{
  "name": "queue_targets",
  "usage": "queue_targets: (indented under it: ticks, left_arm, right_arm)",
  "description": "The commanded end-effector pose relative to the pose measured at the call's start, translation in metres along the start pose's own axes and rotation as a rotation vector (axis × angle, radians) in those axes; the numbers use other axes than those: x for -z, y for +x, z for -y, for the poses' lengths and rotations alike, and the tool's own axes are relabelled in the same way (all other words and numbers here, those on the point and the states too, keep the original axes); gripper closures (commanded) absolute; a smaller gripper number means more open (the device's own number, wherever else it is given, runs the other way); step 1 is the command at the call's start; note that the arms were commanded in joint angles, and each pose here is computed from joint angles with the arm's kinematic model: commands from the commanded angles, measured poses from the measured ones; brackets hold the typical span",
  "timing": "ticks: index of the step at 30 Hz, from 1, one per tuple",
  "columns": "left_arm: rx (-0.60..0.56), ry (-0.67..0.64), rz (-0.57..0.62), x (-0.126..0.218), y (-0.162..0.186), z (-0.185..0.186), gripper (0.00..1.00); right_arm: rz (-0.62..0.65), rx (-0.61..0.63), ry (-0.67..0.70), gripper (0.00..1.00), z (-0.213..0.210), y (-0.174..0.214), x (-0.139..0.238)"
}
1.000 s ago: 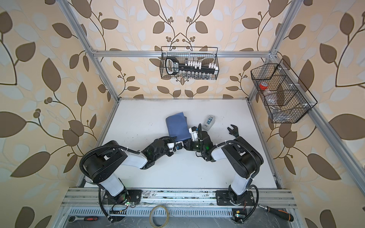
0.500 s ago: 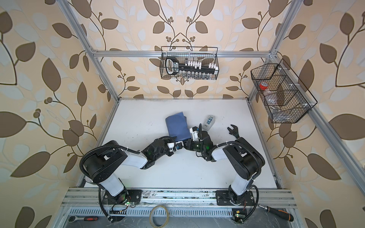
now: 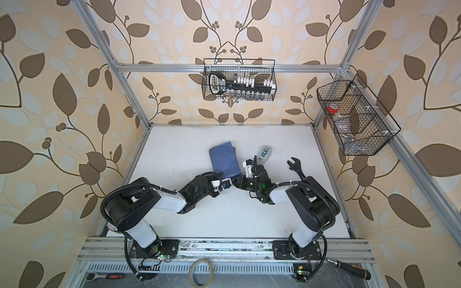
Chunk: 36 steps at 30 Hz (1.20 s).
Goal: Wrap the gift box in paper
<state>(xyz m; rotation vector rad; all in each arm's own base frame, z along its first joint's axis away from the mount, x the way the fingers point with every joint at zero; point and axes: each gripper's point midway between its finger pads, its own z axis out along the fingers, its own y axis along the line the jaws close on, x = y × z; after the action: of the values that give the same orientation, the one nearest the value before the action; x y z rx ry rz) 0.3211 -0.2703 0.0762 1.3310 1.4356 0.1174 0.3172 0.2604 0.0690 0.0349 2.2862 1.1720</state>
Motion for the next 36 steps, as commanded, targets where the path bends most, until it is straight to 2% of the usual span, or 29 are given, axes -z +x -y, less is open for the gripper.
queue_targets:
  ticks: [1, 7, 11, 16, 20, 23, 36]
  left_arm:
    - [-0.022, 0.105, -0.140, 0.003, 0.040, 0.028, 0.55]
    - [-0.018, 0.101, -0.138, 0.004, 0.039, 0.026, 0.56]
    - [-0.014, 0.102, -0.139, 0.004, 0.040, 0.026, 0.56]
    - [-0.012, 0.099, -0.143, 0.003, 0.041, 0.026, 0.56]
    - [-0.011, 0.100, -0.144, 0.002, 0.041, 0.026, 0.56]
    - [-0.010, 0.101, -0.145, 0.002, 0.041, 0.026, 0.56]
    - [-0.011, 0.101, -0.142, 0.002, 0.040, 0.026, 0.56]
  right_arm:
    - [0.011, 0.013, 0.002, 0.58, -0.001, 0.001, 0.009]
    - [0.006, 0.063, 0.021, 0.55, 0.000, 0.013, 0.024]
    - [-0.010, 0.143, 0.036, 0.63, -0.006, 0.024, 0.024]
    - [0.009, 0.187, 0.043, 0.75, -0.010, 0.030, 0.020]
    - [0.023, 0.169, 0.045, 0.84, -0.004, 0.033, 0.015]
    - [0.032, 0.156, 0.025, 0.88, -0.005, 0.031, 0.006]
    - [0.084, 0.075, -0.028, 0.92, -0.009, 0.019, -0.017]
